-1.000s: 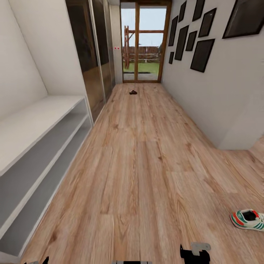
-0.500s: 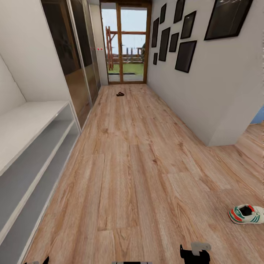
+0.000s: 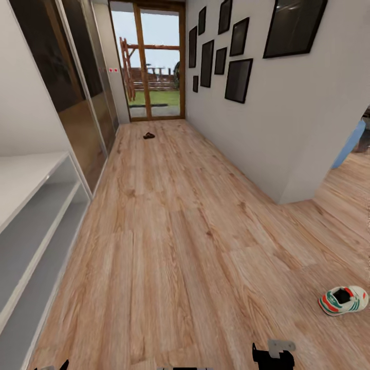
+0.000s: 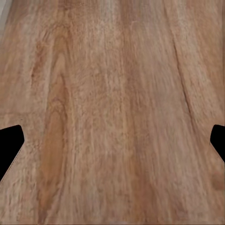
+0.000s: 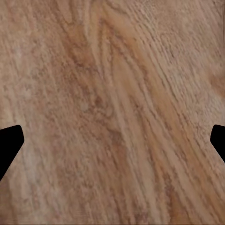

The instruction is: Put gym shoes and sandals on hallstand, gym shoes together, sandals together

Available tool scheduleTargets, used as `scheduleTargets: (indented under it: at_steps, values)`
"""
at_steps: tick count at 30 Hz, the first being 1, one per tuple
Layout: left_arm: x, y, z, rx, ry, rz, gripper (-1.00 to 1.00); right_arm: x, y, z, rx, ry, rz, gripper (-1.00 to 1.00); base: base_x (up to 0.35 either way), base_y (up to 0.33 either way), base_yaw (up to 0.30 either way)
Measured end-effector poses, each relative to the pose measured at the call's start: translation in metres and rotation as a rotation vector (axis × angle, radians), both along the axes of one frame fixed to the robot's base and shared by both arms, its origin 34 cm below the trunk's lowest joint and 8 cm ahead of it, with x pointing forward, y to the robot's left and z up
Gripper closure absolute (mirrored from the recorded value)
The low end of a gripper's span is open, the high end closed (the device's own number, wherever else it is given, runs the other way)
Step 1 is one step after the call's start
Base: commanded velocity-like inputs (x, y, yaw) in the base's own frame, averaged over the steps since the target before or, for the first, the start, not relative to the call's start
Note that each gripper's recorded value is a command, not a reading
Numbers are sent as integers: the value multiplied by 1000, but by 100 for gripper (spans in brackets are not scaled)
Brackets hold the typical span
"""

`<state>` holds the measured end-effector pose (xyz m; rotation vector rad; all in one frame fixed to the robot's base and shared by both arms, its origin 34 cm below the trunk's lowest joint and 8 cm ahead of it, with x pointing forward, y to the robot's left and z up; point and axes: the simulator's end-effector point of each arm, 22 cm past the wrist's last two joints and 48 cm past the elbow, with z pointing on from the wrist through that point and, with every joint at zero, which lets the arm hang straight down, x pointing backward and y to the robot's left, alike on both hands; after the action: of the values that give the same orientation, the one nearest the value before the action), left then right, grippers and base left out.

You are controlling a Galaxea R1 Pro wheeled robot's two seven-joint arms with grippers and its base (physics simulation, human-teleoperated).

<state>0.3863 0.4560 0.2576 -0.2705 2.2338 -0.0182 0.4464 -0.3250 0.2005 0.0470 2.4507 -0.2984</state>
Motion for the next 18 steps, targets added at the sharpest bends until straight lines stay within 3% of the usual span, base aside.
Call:
scheduleTargets:
  at_steps: [18]
  values:
    - [2, 0, 2, 0, -8, 1, -100, 3, 0, 3, 0, -8, 0, -100, 303, 197, -255]
